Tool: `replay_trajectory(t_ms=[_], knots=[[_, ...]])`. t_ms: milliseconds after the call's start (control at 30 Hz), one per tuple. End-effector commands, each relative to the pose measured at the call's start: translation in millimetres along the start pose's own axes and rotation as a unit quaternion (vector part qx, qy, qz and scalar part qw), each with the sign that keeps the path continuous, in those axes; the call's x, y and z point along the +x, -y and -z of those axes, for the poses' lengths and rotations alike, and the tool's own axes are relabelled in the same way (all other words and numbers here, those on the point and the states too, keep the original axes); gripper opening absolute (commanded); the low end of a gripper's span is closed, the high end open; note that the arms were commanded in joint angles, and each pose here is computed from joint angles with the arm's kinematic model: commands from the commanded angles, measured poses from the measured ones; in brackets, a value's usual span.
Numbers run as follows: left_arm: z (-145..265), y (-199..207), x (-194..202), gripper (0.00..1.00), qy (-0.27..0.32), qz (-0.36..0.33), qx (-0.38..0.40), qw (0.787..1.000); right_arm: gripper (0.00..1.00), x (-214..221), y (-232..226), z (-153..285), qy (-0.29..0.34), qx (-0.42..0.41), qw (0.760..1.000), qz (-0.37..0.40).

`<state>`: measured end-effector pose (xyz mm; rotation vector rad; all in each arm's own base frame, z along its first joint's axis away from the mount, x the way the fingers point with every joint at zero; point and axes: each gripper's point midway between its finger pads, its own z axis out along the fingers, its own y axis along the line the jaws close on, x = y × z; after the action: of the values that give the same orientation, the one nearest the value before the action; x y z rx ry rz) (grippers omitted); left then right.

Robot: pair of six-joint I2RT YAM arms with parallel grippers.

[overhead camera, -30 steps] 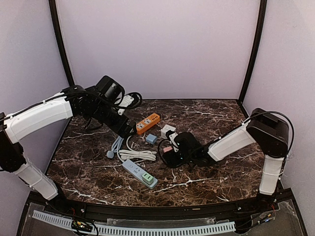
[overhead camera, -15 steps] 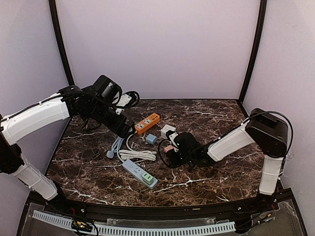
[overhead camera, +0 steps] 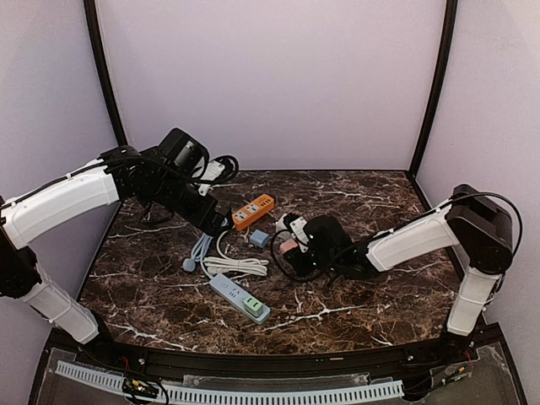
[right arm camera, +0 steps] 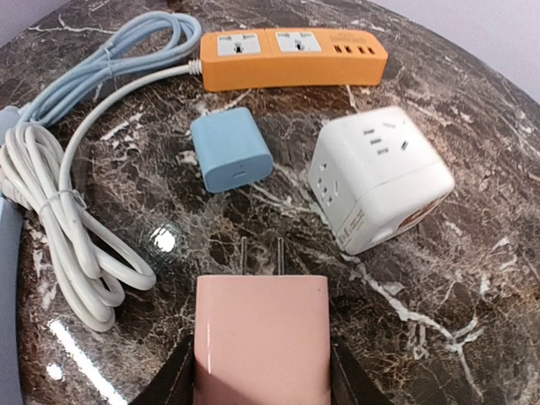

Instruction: Insert the plug

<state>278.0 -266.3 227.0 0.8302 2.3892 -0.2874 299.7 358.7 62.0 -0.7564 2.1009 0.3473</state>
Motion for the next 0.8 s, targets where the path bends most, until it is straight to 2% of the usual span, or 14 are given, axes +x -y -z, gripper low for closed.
replay_trajectory(t_ms=[0, 200, 300, 400, 600, 767], knots=[[3.8, 1.0, 2.4, 0.96, -0.002, 0.039, 0.008, 0.999, 0.20, -23.4, -6.3, 19.3, 0.023, -0.017, 0.999, 0.016], [7.7, 4.3, 20.5, 0.94, -0.017, 0.061, 0.021, 0.998, 0.19, -49.5, -5.0, 48.3, 0.044, -0.024, 0.999, 0.020], [5.9, 9.3, 38.4, 0.94, -0.031, 0.108, 0.037, 0.993, 0.18, -60.9, -5.2, 62.5, 0.048, -0.031, 0.998, 0.026], [1.6, 11.0, 47.0, 0.93, -0.039, 0.125, 0.042, 0.991, 0.18, -74.6, -8.0, 80.2, 0.063, -0.046, 0.996, 0.033], [7.0, 16.4, 20.2, 0.93, -0.005, 0.146, 0.059, 0.987, 0.18, -88.5, -12.8, 106.5, 0.080, -0.073, 0.993, 0.044], [8.6, 16.0, 12.3, 0.93, -0.006, 0.165, 0.056, 0.985, 0.18, -102.7, -13.7, 122.1, 0.098, -0.081, 0.991, 0.050]])
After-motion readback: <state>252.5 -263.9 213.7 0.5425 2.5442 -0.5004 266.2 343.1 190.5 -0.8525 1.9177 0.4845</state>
